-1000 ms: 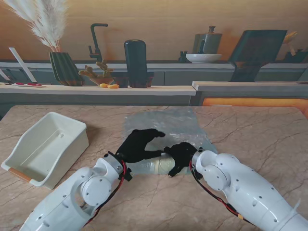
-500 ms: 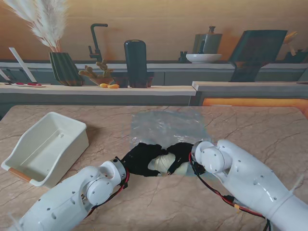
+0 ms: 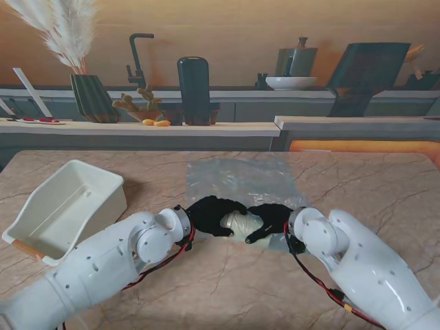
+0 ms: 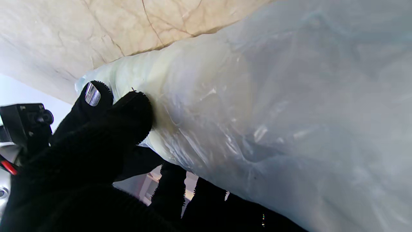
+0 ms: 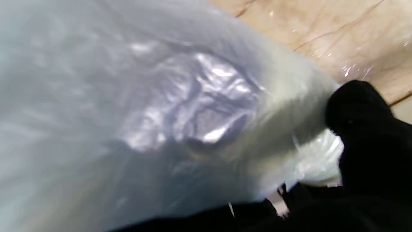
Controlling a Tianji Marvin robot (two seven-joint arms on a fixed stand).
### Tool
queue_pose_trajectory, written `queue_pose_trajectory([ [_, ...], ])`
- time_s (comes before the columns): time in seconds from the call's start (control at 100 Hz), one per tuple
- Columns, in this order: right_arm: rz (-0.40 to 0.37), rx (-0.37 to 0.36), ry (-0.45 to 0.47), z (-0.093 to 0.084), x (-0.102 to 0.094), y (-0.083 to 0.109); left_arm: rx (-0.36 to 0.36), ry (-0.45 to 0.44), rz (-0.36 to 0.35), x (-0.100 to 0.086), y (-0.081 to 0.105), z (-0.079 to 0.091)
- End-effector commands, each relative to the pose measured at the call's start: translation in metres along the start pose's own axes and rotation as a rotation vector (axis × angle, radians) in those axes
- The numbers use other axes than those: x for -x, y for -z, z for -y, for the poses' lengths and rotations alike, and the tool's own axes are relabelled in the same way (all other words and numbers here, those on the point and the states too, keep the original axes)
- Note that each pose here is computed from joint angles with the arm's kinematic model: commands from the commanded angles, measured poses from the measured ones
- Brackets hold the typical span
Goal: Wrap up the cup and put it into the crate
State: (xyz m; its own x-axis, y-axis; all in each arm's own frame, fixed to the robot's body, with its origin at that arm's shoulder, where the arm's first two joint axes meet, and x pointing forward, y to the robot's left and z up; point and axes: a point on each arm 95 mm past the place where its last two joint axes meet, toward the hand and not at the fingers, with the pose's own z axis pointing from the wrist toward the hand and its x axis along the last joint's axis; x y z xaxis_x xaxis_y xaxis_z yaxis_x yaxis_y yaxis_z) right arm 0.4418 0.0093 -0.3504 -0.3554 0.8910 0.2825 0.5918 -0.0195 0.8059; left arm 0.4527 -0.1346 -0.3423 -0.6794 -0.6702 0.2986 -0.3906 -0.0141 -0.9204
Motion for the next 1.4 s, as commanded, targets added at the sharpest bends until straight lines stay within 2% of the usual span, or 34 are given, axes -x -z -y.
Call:
queue_pose_trajectory([
  [0.0,0.003,0.017,-0.035,0.021,0.007,0.006,0.114,0.024,0.035,-0.001,0.005,-0.046],
  [0.11,-0.054,0.206,0.028,0.015,0.001,0.021,0.138,0.059,0.091,0.001,0.005,-0.046],
  [0.22,-0.125,0.345,0.120,0.014,-0.006,0.038,0.157,0.118,0.147,0.004,0.005,-0.045],
  [0.33,-0.195,0.426,0.211,0.018,-0.016,0.051,0.137,0.207,0.203,0.009,0.003,-0.048],
  [0.44,-0.227,0.460,0.315,0.024,-0.024,0.057,0.102,0.298,0.253,0.012,0.001,-0.051],
  [0.55,-0.207,0.448,0.421,0.032,-0.029,0.055,0.071,0.357,0.288,0.015,0.001,-0.054],
  [0.68,-0.128,0.453,0.527,0.039,-0.027,0.042,0.051,0.389,0.305,0.021,0.004,-0.055],
  [0.77,-0.072,0.444,0.537,0.041,-0.025,0.032,0.051,0.401,0.304,0.024,0.007,-0.055],
  [0.87,-0.045,0.404,0.540,0.043,-0.022,0.021,0.058,0.405,0.294,0.026,0.010,-0.053],
  [1.09,-0.061,0.300,0.550,0.047,-0.013,-0.013,0.044,0.431,0.280,0.025,0.011,-0.053],
  [1.21,-0.093,0.225,0.538,0.045,-0.008,-0.028,-0.028,0.472,0.274,0.022,0.011,-0.051],
  [1.3,-0.116,0.166,0.525,0.042,-0.005,-0.037,-0.110,0.503,0.258,0.016,0.013,-0.045],
  [1.39,-0.130,0.108,0.501,0.039,-0.004,-0.043,-0.211,0.488,0.230,0.009,0.020,-0.034],
])
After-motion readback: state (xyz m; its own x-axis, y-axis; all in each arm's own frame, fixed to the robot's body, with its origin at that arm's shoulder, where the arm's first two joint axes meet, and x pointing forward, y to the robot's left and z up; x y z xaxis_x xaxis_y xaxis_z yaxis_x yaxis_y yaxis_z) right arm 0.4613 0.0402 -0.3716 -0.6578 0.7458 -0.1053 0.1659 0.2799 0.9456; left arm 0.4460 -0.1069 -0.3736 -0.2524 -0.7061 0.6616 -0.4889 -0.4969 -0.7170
